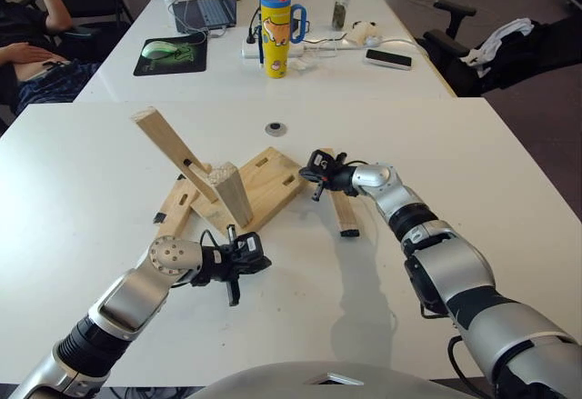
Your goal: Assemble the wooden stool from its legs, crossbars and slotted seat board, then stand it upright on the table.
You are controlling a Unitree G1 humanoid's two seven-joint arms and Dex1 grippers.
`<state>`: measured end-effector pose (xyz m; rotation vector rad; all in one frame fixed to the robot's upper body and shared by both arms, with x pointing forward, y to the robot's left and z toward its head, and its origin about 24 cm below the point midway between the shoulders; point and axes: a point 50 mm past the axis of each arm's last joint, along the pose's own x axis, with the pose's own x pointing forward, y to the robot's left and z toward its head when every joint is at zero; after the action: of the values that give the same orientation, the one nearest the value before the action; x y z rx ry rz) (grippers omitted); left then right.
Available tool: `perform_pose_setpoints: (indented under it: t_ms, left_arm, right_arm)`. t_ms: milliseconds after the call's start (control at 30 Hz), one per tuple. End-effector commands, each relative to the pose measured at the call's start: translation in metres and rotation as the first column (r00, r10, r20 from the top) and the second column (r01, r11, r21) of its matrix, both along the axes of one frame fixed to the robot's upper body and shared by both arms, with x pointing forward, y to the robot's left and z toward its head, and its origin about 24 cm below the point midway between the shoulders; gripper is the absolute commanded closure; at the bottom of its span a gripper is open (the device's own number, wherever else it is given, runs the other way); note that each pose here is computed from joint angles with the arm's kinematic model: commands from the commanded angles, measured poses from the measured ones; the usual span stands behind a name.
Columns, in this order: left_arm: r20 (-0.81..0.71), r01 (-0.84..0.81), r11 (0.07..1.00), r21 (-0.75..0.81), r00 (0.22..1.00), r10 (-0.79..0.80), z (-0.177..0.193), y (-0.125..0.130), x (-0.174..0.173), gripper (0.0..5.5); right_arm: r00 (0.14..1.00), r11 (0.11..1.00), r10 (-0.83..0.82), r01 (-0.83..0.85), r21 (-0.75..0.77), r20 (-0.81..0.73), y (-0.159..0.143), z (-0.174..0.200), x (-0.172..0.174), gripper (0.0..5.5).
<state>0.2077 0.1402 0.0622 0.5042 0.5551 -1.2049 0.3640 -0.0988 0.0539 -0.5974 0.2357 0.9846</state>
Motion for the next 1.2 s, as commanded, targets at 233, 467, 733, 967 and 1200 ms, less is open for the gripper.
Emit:
perform_pose_setpoints:
  t_ms: [233, 467, 733, 967, 1200]
  left_arm:
    - [0.013, -0.019, 0.999, 0.038, 1.0, 0.018, 0.001, 0.007, 0.003, 5.48]
    - [0.17, -0.142, 0.972, 0.188, 0.979, 0.11, -0.002, 0.028, 0.025, 5.48]
    - [0.277, -0.248, 0.934, 0.256, 0.945, 0.175, -0.007, 0.042, 0.041, 5.48]
    - [0.343, -0.338, 0.91, 0.239, 0.906, 0.246, -0.012, 0.039, 0.064, 5.48]
    - [0.369, -0.338, 0.917, 0.212, 0.896, 0.245, -0.025, 0.024, 0.09, 5.48]
  right_arm:
    - [0.998, 0.941, 0.058, -0.066, -0.333, -0.036, -0.014, -0.015, -0.002, 5.5]
    - [0.901, 0.815, 0.194, -0.368, -0.447, -0.388, -0.03, -0.052, -0.035, 5.5]
    - [0.783, 0.809, 0.315, -0.517, -0.279, -0.537, -0.027, -0.063, -0.069, 5.5]
    - [0.755, 0.83, 0.474, -0.555, -0.056, -0.452, 0.016, -0.035, -0.091, 5.5]
    - [0.859, 0.894, 0.435, -0.448, 0.016, -0.269, 0.034, -0.011, -0.093, 5.5]
